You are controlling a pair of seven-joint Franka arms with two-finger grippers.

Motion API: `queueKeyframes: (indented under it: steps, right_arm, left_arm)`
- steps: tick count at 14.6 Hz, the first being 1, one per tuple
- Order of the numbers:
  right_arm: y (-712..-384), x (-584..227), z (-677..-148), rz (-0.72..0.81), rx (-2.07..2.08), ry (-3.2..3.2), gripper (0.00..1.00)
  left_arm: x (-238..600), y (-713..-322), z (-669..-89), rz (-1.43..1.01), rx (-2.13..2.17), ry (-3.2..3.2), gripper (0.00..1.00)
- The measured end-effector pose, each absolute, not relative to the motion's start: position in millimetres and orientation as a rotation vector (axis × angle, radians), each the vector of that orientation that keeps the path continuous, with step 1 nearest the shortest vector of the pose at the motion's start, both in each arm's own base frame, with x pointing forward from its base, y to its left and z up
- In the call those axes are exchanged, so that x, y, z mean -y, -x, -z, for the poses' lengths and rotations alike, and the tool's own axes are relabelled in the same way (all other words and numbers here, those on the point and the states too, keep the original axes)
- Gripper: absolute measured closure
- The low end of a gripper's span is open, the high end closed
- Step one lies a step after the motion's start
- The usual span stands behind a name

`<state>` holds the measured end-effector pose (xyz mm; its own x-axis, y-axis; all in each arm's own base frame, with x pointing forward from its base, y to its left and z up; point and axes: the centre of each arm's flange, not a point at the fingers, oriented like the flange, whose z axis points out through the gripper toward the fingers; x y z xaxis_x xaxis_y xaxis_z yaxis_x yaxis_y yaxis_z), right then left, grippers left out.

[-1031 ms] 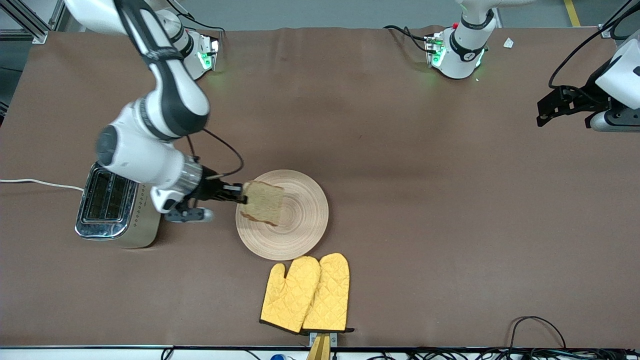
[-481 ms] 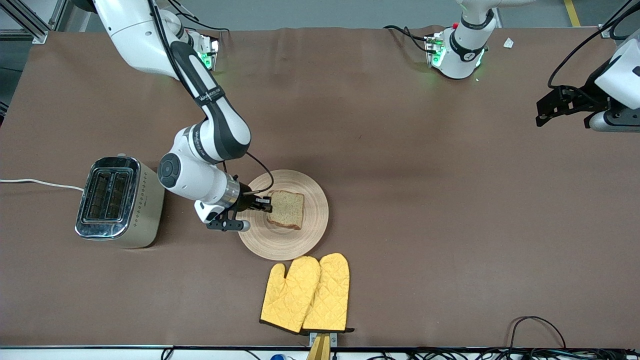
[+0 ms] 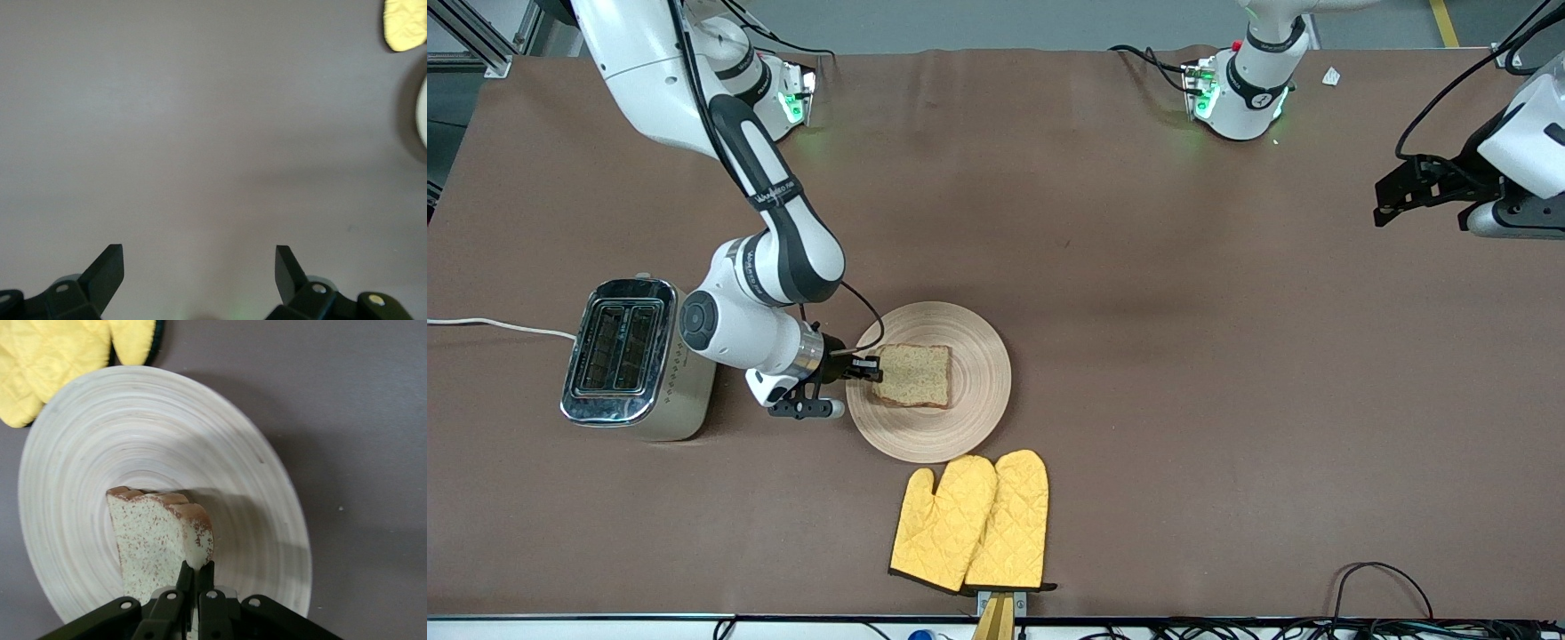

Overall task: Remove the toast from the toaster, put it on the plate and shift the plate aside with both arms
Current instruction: 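Lower the bread onto the plate and open the right gripper, then withdraw the right gripper while the left gripper reaches toward the plate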

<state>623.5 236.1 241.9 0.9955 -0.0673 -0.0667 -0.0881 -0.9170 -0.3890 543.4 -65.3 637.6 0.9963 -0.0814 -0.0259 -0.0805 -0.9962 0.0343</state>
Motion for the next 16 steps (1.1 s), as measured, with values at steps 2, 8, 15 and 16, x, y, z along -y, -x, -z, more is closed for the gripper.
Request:
queueKeyframes:
  steps: [2,8,15,16]
  right_arm:
    - [-622.6,-224.5,-234.9,-0.085,-0.133,2.745,0.89]
    - [-627.3,-191.6,-229.1,-0.111,-0.192,2.758,0.47]
    - [-639.1,-122.8,-293.3,-0.13,-0.091,2.902,0.0]
    - [-639.9,-109.3,-312.8,-0.143,-0.086,2.918,0.0]
  left_arm:
    - [65.9,-546.9,-631.5,0.064,0.114,-3.059,0.0]
    - [71.9,-553.7,-621.6,0.1,0.093,-2.933,0.0]
    - [89.2,-597.4,-562.6,0.161,0.041,-2.628,0.0]
    - [94.5,-607.0,-545.5,0.17,0.069,-2.565,0.0]
